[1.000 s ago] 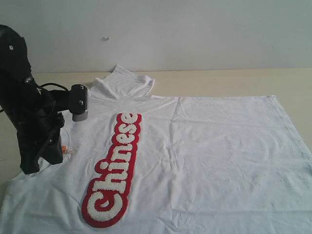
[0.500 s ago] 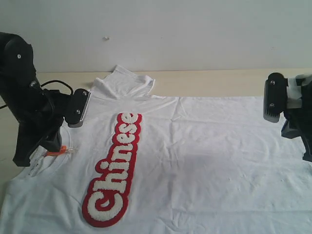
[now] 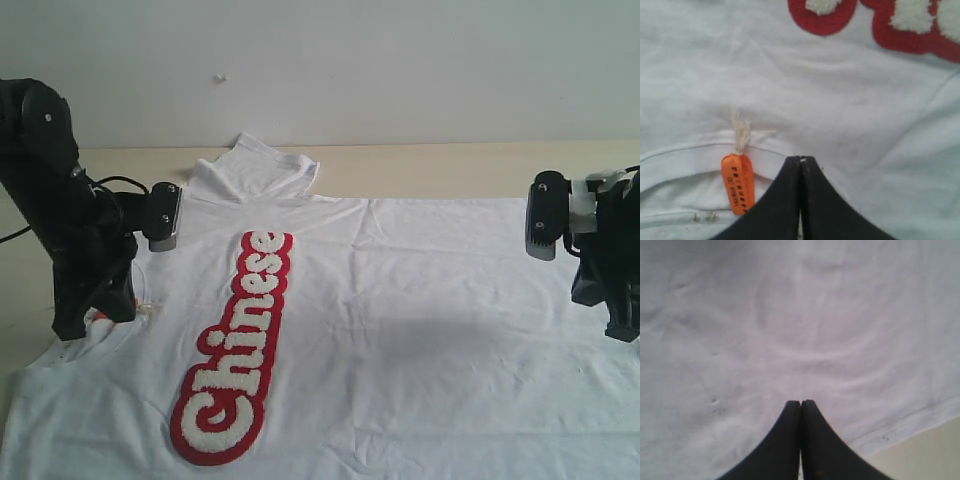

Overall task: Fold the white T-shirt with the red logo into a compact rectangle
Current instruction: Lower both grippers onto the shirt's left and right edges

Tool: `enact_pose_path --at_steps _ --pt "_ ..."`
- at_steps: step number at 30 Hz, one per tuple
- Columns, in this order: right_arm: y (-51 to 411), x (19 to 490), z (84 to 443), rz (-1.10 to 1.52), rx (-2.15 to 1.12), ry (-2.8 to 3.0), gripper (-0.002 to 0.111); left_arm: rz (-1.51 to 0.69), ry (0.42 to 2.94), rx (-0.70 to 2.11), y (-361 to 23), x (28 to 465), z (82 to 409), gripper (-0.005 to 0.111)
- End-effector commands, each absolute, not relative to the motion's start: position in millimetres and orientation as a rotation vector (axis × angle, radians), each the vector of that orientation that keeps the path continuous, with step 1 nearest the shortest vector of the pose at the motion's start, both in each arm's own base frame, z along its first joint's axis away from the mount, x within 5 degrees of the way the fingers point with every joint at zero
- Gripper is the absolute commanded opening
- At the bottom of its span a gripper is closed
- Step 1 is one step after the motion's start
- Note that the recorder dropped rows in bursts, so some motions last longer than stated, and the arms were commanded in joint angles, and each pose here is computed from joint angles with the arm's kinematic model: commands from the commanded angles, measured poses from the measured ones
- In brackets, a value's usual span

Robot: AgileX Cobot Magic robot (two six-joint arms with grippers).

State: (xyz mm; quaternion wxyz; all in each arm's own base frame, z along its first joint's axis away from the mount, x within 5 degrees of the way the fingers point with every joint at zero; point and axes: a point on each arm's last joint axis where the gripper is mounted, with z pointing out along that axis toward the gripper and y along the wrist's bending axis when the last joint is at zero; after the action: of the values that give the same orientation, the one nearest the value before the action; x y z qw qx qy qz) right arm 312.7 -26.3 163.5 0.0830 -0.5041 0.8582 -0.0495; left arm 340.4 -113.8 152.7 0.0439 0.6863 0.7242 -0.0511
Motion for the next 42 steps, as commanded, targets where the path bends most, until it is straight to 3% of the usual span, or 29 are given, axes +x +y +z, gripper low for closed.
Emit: enact_pose_path --at_steps 1,3,7,9,10,15,22,28,31,34,42 --pt "-28 316 166 -0.174 -1.465 2.558 0.018 -0.200 2.253 2.033 -117 341 154 0.006" --pt "-28 316 167 -0.172 -1.430 2.574 0.032 -0.200 2.258 2.028 -117 341 154 0.018" --pt "-28 315 167 -0.161 -1.395 2.600 0.081 -0.189 2.319 1.930 -117 344 154 0.054" --pt "-28 315 167 -0.162 -1.420 2.589 0.101 -0.171 2.345 1.865 -118 346 154 0.067" --pt "-28 315 167 -0.162 -1.444 2.580 0.105 -0.170 2.362 1.839 -118 347 154 0.072" --pt "-28 314 167 -0.166 -1.517 2.545 0.104 -0.201 2.390 1.786 -120 346 155 0.083" --pt "-28 313 166 -0.162 -1.618 2.501 0.104 -0.112 2.312 1.729 -121 357 156 0.083" --pt "-28 313 166 -0.162 -1.618 2.501 0.104 -0.185 2.325 1.599 -127 359 158 0.083" --pt "-28 313 167 -0.164 -1.617 2.499 0.104 -0.176 2.323 1.608 -127 359 158 0.088" --pt "-28 314 167 -0.170 -1.660 2.471 0.104 -0.131 2.312 1.663 -124 359 157 0.105" --pt "-29 316 167 -0.211 -1.746 2.388 0.104 0.015 2.259 1.803 -114 361 156 0.105"
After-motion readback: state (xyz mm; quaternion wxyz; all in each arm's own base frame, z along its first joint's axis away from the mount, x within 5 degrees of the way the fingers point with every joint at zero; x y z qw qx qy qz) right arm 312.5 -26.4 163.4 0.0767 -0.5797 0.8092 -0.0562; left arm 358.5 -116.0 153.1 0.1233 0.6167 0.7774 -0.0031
